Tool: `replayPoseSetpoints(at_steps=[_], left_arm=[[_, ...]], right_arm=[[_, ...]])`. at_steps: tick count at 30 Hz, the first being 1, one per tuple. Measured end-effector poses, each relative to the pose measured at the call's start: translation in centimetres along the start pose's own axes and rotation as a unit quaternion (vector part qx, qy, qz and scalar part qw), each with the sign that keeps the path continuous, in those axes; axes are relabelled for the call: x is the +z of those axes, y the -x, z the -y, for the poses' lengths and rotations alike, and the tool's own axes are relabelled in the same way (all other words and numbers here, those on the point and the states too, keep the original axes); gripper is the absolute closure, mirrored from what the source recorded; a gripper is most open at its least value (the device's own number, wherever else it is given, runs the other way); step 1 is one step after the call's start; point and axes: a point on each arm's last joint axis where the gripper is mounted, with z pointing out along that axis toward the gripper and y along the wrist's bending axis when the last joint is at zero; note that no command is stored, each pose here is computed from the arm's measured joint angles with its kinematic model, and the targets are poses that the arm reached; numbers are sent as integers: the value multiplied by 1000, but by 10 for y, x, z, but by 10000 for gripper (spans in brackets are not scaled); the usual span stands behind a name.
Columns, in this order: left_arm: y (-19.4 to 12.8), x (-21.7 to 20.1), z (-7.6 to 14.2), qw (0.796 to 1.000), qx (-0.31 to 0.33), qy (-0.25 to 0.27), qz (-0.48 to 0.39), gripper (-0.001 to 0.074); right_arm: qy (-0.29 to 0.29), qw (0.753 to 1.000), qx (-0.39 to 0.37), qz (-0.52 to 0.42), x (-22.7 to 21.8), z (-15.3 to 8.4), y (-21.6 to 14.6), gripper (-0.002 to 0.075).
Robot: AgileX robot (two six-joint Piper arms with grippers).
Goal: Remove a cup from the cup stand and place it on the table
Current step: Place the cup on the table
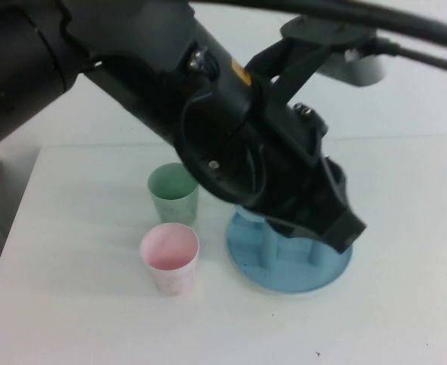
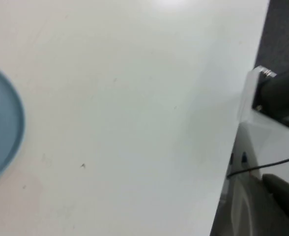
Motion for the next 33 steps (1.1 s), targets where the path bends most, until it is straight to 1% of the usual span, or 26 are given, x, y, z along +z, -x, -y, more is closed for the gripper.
replayPoseSetpoints(at_steps=[1, 3, 8, 10, 14, 18, 21, 25, 30, 33], left_arm=[[-4, 0, -2, 1000, -2, 14, -8, 729], [-15, 1, -4, 999, -6, 26, -24, 731], [-42, 2, -2, 998, -14, 27, -52, 734], [-54, 2, -1, 998, -11, 25, -63, 735], [-80, 4, 1, 997, -15, 27, -76, 736], [-102, 3, 4, 998, -8, 37, -58, 736], [-117, 0, 7, 998, 8, 45, -42, 736], [-135, -4, 10, 998, 26, 58, -16, 736], [-154, -17, 18, 994, 52, 84, 45, 736], [-164, -23, 22, 989, 67, 100, 83, 736]], right_arm=[[2, 999, 0, -40, 5, 6, 2, 708], [5, 995, 3, -103, 16, 19, 7, 708], [29, 972, 22, -230, 61, 54, -1, 708], [44, 962, 25, -268, 80, 61, -10, 708], [62, 941, 8, -333, 119, 63, -29, 708], [69, 923, -35, -377, 148, 57, -43, 708], [68, 912, -49, -402, 166, 59, -56, 708], [65, 904, -50, -419, 188, 66, -72, 708], [74, 897, -58, -432, 205, 71, -87, 706], [74, 896, -60, -434, 210, 72, -91, 680]])
